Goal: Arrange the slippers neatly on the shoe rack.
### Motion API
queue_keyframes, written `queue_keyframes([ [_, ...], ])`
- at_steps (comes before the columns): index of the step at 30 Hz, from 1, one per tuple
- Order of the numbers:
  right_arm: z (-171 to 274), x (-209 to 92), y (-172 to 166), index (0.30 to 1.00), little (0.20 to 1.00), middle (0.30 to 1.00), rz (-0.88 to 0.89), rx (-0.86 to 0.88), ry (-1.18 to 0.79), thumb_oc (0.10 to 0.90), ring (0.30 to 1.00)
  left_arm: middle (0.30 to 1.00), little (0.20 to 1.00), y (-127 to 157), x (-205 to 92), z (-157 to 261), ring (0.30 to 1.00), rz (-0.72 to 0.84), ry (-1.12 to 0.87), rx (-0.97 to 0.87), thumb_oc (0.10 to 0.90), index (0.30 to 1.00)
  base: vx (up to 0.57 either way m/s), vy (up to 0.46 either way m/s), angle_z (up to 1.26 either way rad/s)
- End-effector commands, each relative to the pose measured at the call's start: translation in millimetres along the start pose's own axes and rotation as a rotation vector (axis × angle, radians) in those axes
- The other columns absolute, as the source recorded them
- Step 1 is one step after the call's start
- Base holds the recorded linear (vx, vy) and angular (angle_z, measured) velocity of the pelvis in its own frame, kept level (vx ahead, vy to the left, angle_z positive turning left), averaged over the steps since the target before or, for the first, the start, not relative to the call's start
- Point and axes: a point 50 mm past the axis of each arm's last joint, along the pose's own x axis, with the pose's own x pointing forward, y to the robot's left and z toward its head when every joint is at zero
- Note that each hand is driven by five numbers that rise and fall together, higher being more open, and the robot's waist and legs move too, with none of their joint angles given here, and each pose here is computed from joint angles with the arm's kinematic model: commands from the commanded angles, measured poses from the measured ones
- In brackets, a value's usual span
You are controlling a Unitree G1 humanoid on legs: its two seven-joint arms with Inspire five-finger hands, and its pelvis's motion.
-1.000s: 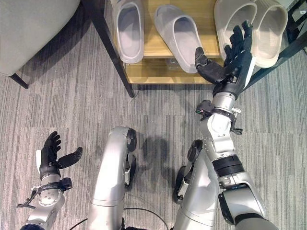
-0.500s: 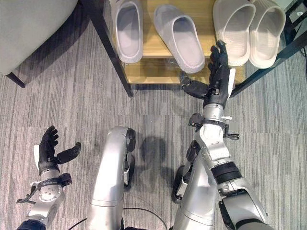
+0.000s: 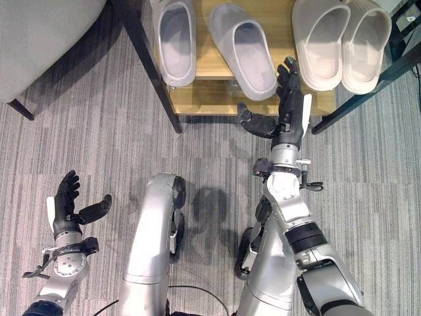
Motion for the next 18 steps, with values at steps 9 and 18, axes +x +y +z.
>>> queue_keyframes([
  [9, 76.7, 17.1, 67.1, 0.9, 0.9, 0.9, 0.25, 0.074, -0.328, 0.8, 0.9, 0.9, 0.9, 12.3, 6.3, 17.0, 0.9, 0.04, -0.111, 0.021, 0.8, 0.9, 0.0, 0.0, 0.0],
  [18, 90.1, 23.1, 77.0, 0.9, 0.9, 0.9, 0.255, 0.084, -0.366, 0.8, 0.9, 0.9, 0.9, 16.5, 5.1, 13.1, 0.9, 0.032, -0.096, 0.043, 0.8, 0.9, 0.0, 0.0, 0.0],
])
